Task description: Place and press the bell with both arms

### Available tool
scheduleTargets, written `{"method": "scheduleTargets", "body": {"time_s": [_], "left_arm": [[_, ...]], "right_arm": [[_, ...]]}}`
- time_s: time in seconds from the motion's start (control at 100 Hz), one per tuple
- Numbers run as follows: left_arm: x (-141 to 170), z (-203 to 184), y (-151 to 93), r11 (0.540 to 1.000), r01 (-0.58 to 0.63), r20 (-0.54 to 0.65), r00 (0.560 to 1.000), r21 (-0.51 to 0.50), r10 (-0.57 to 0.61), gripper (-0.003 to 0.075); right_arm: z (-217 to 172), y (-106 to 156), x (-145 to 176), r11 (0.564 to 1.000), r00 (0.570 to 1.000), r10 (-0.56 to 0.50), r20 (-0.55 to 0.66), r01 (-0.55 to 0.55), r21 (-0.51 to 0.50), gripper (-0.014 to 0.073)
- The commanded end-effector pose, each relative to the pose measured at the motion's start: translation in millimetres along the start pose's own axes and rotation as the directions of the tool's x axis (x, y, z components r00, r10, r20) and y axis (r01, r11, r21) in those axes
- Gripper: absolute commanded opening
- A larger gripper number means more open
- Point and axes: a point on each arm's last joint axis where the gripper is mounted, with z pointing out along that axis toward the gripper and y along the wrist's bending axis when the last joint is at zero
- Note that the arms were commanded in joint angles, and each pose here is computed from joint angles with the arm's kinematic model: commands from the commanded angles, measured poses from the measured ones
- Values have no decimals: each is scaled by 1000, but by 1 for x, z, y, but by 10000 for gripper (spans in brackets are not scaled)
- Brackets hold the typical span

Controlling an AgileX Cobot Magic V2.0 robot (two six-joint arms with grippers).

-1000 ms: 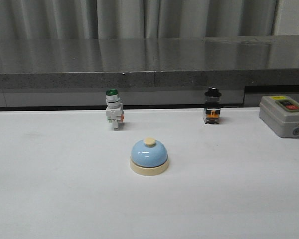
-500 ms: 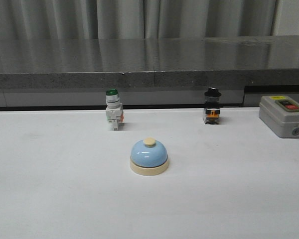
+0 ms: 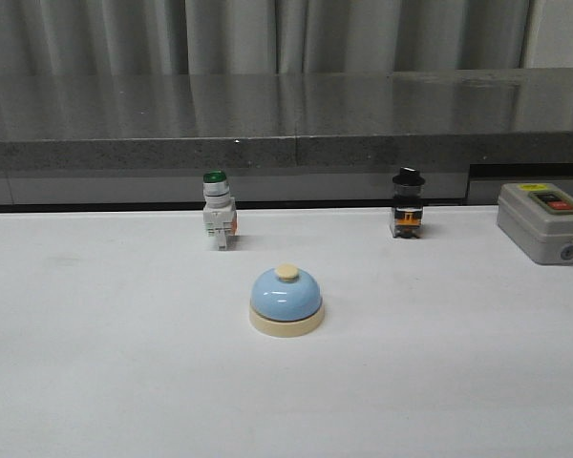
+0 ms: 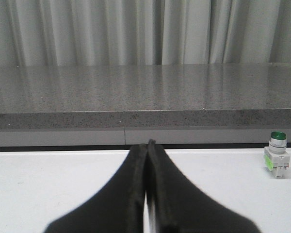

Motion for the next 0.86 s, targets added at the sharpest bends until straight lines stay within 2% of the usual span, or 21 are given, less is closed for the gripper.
{"method": "scheduleTargets", "body": {"time_s": [0.0,0.85], "left_arm": [[5,-1,0,1000,3,69,998,8,-4,-20],[5,-1,0,1000,3,69,998,8,-4,-20]], "right_arm": [[-2,0,-9,1000,994,-31,108,30,6,-59],[-2,0,-11,999,991,-39,131,38,6,-59]]}}
